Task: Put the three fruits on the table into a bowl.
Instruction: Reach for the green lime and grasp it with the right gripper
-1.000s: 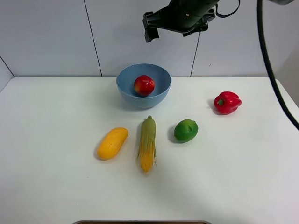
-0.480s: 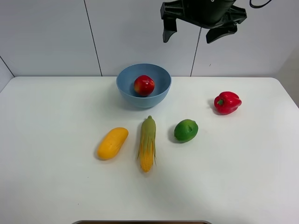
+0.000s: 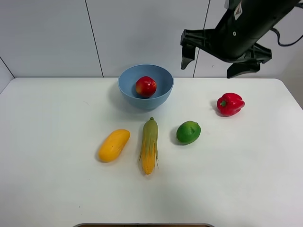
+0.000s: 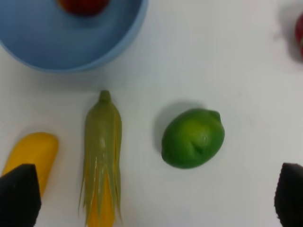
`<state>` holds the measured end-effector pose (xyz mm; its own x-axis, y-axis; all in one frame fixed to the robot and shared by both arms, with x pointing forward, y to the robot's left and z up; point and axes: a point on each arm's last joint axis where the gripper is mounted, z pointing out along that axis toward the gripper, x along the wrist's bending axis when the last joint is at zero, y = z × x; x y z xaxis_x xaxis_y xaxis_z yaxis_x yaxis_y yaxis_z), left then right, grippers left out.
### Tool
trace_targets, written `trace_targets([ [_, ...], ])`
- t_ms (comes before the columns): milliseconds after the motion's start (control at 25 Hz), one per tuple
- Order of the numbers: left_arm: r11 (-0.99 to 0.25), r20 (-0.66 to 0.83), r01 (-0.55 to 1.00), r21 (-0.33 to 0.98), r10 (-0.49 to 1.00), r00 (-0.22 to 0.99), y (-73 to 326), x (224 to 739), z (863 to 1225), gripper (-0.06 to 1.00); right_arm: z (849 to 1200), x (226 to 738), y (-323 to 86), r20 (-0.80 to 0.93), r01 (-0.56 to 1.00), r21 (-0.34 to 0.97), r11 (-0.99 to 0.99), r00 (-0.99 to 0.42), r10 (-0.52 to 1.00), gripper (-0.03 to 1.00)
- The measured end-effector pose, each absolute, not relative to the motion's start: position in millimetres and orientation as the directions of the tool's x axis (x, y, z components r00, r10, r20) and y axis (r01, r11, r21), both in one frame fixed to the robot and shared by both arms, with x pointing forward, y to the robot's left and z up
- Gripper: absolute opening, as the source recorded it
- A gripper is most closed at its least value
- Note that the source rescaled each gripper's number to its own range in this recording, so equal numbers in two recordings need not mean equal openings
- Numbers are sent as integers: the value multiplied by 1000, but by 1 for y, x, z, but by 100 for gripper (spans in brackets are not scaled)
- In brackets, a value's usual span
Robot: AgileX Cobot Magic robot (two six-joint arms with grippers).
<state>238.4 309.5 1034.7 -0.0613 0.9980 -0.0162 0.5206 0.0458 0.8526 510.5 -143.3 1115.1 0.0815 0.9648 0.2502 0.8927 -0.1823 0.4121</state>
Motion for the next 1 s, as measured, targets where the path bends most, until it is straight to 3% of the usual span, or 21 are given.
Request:
trace_targets([
  [400,46,-16,521,853,998,-61,310,238,1035,100,1057,503,-150,337,825,327,-460,353,873,100],
  [760,46,-16,521,853,998,-61,310,238,1035,100,1042,506,-151,394,747,290,-598,476,786,100],
  [1000,46,-16,521,853,998,-61,310,238,1035,100,1011,518,-139,384,747,207,-631,532,755,100],
])
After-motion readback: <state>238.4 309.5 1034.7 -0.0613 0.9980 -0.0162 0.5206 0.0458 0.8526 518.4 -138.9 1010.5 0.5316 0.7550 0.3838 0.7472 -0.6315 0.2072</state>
